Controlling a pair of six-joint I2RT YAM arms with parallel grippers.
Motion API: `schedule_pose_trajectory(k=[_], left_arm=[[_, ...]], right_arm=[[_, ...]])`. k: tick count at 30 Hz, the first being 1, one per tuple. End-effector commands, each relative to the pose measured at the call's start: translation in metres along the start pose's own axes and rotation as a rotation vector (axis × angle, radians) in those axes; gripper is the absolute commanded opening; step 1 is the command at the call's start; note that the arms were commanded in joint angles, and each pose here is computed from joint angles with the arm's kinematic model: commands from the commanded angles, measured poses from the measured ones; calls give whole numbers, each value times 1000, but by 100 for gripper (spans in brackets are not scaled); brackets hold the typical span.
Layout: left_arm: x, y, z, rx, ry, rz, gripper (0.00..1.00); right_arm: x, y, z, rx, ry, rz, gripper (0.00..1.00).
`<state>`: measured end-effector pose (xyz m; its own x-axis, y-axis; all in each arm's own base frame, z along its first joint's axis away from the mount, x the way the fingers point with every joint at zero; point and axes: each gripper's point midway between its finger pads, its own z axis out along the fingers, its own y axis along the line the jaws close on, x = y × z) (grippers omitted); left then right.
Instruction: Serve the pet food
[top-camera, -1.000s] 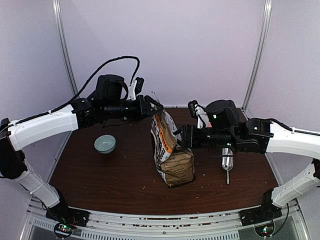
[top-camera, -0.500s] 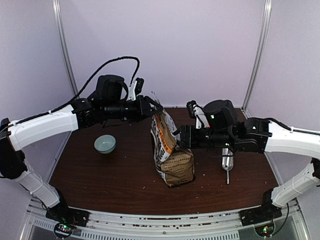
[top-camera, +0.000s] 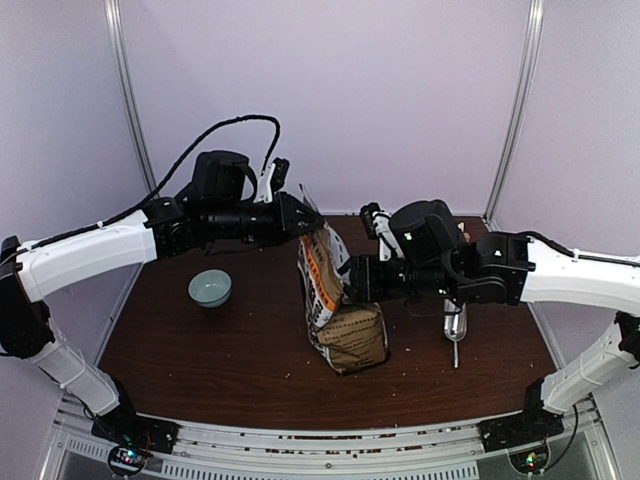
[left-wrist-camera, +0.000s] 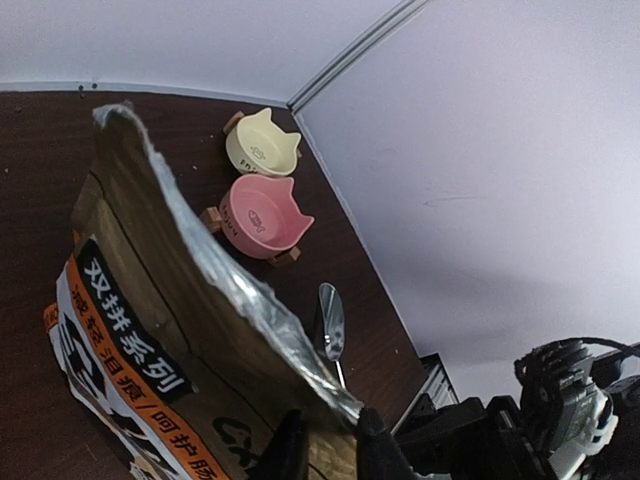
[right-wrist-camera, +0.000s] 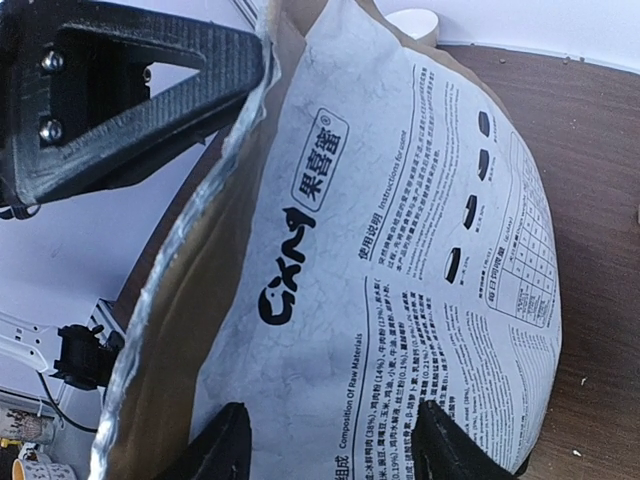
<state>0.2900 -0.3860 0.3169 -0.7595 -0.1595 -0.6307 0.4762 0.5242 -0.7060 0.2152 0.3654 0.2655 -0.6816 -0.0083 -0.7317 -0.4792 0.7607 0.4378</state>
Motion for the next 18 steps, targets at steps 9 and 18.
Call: schedule_pose_trajectory(k=[9,18], left_arm=[[10,16,-12,-40,-28,-22,0],[-25,7,-36,-41,-126,45,27]], right_arm=[[-26,-1,-17,102,-51,-65,55],[-73,2,-22,218,-101,-162,50]])
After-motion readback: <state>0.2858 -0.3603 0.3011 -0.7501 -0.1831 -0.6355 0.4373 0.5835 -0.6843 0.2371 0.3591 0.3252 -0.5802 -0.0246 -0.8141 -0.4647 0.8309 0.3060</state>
